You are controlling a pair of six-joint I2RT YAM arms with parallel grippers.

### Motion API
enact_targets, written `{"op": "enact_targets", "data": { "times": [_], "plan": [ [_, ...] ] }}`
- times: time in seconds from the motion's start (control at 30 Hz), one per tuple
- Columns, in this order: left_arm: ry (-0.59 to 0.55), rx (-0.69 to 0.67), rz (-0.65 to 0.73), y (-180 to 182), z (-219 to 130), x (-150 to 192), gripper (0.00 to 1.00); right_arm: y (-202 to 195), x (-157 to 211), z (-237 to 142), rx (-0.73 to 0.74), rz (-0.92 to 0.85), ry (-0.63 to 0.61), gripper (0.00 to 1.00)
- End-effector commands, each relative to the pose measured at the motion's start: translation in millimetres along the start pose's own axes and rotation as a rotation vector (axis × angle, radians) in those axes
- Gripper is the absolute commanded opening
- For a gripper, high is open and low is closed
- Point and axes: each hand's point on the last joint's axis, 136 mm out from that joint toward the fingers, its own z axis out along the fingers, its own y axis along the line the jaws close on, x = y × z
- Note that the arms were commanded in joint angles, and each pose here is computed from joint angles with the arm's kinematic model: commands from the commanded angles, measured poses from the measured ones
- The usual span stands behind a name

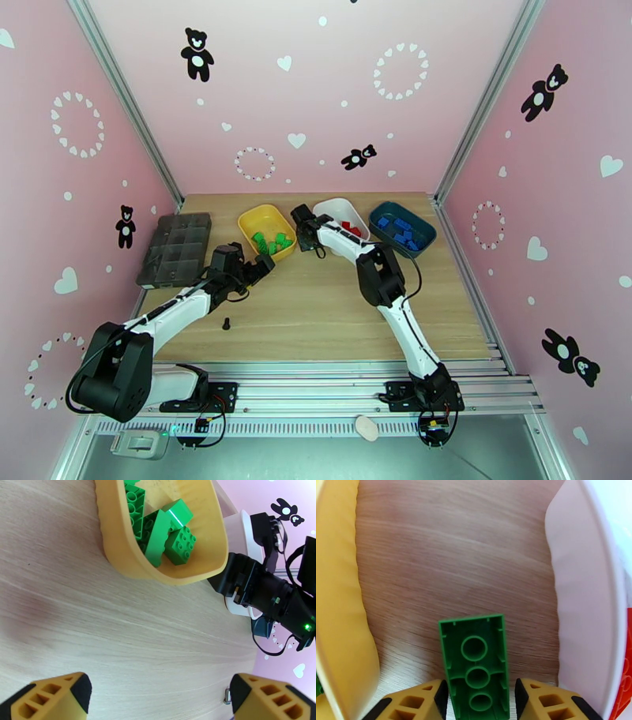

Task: Sort the legos into containers by color

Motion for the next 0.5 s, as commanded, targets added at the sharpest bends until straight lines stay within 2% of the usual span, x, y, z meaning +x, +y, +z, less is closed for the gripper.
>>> {"op": "enact_targets", "data": {
  "times": [0.0, 0.07, 0.2, 0.47],
  "plan": [
    [-0.001, 0.0, 0.013, -1.1, 1.7, 0.4, 0.98, 0.1, 3.6, 4.7, -0.001, 0.007, 0.023, 0.42],
    [-0.003, 0.0, 0.014, -1.3, 1.0, -0.1, 0.98, -1.1, 1.9, -0.2, -0.002, 0.016, 0.015, 0.37],
    [-0.014, 0.001, 0.019, -3.6, -1.7, -2.5, 0.98, -0.5, -5.2, -22.9, -0.02, 0.028, -0.029, 0.33],
    [-0.07, -0.009, 0.055, -14.5, -15.9, -17.4, 0.98, 0.4, -15.1, -91.6, -0.027, 0.025, -0.136, 0.32]
  ]
}}
